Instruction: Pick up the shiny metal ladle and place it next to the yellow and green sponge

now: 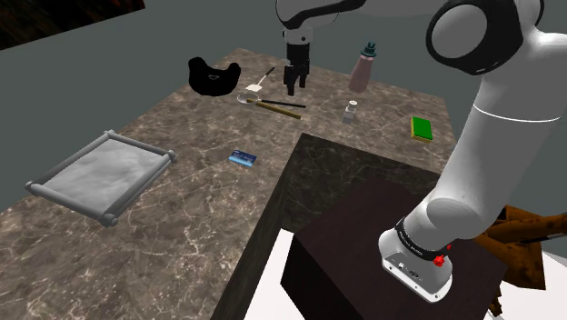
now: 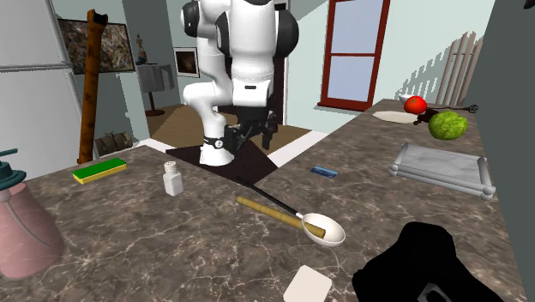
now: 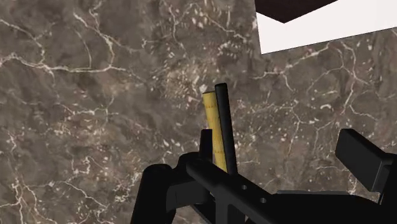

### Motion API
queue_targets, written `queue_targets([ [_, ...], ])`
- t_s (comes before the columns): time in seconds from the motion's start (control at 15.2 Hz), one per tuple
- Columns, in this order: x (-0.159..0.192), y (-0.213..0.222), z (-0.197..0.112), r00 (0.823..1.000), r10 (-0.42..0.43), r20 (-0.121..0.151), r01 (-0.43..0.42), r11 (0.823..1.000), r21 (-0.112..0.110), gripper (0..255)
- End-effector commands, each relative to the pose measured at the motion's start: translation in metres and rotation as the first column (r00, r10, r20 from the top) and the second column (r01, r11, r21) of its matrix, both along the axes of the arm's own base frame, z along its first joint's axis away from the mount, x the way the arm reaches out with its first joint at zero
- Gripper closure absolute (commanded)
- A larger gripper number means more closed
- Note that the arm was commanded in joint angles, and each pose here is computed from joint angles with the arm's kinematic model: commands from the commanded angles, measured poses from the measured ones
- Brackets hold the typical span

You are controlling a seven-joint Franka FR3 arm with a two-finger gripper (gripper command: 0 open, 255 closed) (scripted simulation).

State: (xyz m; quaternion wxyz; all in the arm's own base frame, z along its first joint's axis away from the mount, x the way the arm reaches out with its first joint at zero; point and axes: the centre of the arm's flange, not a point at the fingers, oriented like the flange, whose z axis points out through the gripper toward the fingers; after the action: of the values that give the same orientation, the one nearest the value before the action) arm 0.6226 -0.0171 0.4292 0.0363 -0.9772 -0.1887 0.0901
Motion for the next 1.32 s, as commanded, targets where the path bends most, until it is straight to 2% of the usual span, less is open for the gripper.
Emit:
queue_targets([
  [0.0,0.025,0.005,-0.011,1.0,0.028,0.0,-0.028,1.0,0.013,0],
  [0.53,0.116,0.028,-0.048,0.992,0.13,-0.001,-0.129,0.99,0.058,0],
  [0.99,0.109,0.03,-0.084,0.992,0.13,-0.001,-0.129,0.99,0.058,0],
  [1.25,0.108,0.031,-0.087,0.992,0.13,-0.001,-0.129,0.99,0.058,0],
])
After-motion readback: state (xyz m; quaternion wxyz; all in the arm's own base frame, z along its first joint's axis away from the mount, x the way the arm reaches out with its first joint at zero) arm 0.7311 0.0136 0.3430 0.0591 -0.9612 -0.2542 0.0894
